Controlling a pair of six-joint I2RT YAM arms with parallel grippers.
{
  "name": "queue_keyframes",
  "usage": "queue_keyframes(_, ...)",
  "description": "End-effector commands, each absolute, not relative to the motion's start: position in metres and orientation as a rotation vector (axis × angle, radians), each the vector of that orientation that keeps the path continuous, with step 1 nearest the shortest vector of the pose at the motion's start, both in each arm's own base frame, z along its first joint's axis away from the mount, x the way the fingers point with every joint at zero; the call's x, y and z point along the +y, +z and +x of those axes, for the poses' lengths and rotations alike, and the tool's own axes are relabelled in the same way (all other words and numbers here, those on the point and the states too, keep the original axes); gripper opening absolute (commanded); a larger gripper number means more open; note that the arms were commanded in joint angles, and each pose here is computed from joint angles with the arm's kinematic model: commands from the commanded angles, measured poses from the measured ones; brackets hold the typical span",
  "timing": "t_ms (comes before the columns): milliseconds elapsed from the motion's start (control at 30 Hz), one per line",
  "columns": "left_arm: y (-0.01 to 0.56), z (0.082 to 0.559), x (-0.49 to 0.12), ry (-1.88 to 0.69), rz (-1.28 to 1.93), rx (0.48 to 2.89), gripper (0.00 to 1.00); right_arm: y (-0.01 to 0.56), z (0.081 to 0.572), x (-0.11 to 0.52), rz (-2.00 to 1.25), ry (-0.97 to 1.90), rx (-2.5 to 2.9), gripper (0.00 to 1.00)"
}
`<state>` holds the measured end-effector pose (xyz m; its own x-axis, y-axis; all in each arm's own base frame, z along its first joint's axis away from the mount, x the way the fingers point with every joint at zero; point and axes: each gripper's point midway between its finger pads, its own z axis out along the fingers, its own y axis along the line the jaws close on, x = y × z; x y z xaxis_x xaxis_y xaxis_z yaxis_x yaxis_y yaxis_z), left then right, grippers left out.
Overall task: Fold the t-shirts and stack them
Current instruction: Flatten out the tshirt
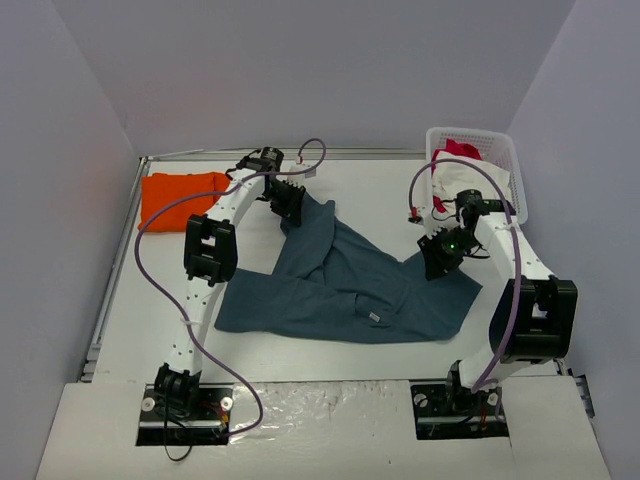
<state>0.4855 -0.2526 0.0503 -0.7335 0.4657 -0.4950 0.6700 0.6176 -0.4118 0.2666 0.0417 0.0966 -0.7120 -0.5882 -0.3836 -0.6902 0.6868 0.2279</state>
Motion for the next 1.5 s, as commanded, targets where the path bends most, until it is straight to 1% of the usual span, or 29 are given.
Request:
queue_keyframes(0, 0.069, 0.477, -0.256, -0.872, 0.938, 2.485, 0.02, 0.085, 0.256, 0.037, -1.016, 0.517, 2.696, 0.10)
queue_keyframes(33, 0.073, 0.477, -0.255, -0.857, 0.941, 2.481, 0.02, 0.079, 0.257, 0.035, -1.019, 0.507, 2.710, 0.03)
queue_keyframes(67, 0.076, 0.477, -0.254, -0.850, 0.940, 2.477, 0.02, 0.075, 0.258, 0.033, -1.011, 0.495, 2.726, 0.00)
queue_keyframes(233, 0.099, 0.477, -0.240, -0.785, 0.935, 2.454, 0.02, 0.047, 0.258, 0.024, -1.013, 0.459, 2.817, 0.00)
queue_keyframes(533, 0.134, 0.466, -0.213, -0.767, 0.895, 2.442, 0.02, 0.022, 0.281, 0.021, -0.982, 0.416, 2.896, 0.00)
queue_keyframes(900, 0.139, 0.440, -0.182, -0.753, 0.906, 2.475, 0.02, -0.012, 0.307, 0.027, -0.960, 0.367, 2.980, 0.00)
queue_keyframes(1067, 0.142, 0.431, -0.156, -0.736, 0.883, 2.490, 0.03, -0.018, 0.319, 0.027, -0.944, 0.335, 2.998, 0.00)
queue_keyframes(1300, 0.153, 0.405, -0.109, -0.705, 0.845, 2.506, 0.03, -0.028, 0.346, 0.032, -0.928, 0.271, 3.013, 0.00)
queue_keyframes(1400, 0.154, 0.384, -0.089, -0.697, 0.856, 2.525, 0.03, -0.027, 0.363, 0.038, -0.920, 0.255, 2.993, 0.00)
queue_keyframes(1433, 0.148, 0.370, -0.084, -0.711, 0.878, 2.548, 0.03, -0.023, 0.374, 0.040, -0.914, 0.246, 2.973, 0.00)
queue_keyframes(1467, 0.154, 0.361, -0.081, -0.705, 0.890, 2.541, 0.03, -0.025, 0.377, 0.042, -0.914, 0.253, 2.972, 0.00)
